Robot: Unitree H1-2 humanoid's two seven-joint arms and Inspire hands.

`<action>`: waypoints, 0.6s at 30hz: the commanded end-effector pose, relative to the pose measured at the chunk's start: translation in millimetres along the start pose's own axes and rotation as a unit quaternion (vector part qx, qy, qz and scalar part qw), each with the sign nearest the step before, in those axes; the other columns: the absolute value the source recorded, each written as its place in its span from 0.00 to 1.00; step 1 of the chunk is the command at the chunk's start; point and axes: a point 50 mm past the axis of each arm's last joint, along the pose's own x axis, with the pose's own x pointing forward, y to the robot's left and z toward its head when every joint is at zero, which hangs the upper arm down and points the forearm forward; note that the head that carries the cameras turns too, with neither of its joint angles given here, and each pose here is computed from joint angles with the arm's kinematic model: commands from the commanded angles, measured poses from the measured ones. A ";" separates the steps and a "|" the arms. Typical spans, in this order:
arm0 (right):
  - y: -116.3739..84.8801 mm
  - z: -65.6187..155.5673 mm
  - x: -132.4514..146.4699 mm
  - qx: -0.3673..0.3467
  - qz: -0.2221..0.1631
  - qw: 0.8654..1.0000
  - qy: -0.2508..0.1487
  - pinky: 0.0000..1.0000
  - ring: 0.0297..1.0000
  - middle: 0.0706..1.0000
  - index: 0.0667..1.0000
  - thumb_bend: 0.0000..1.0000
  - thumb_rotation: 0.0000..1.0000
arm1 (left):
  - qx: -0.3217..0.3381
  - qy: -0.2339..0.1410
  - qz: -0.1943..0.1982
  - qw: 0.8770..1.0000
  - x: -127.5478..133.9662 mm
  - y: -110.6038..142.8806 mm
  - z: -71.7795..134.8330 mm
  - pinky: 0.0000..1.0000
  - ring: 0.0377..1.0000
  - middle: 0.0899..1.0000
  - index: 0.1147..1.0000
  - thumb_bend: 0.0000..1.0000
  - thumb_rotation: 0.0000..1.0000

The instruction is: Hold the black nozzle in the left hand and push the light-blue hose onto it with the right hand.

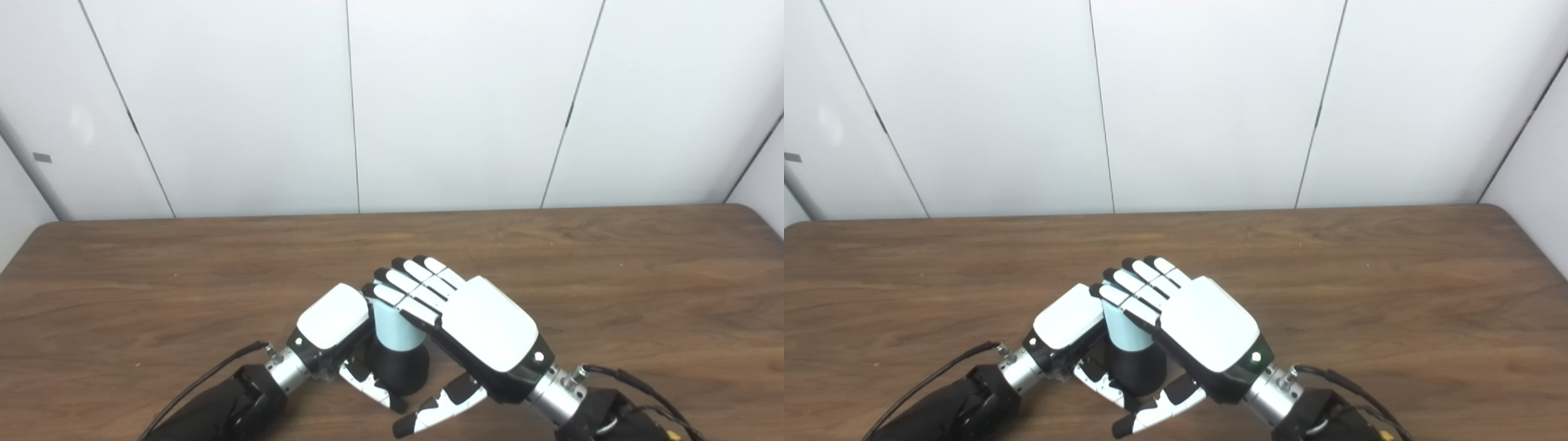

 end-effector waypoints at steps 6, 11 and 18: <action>19.9 -6.9 -13.3 -0.001 0.083 0.996 0.016 0.94 0.93 0.91 0.86 0.89 0.82 | -0.145 0.040 -0.107 0.983 -60.8 -126.7 74.3 0.25 0.31 0.37 0.46 0.52 0.00; 19.3 -5.9 -12.8 -0.001 0.082 0.996 0.015 0.94 0.92 0.91 0.86 0.89 0.81 | -0.141 0.040 -0.107 0.983 -60.8 -127.4 74.0 0.26 0.31 0.37 0.47 0.52 0.00; 21.3 -6.4 -13.8 -0.001 0.086 0.996 0.013 0.94 0.93 0.91 0.86 0.89 0.79 | -0.145 0.040 -0.106 0.983 -60.7 -126.8 74.5 0.26 0.31 0.37 0.47 0.51 0.00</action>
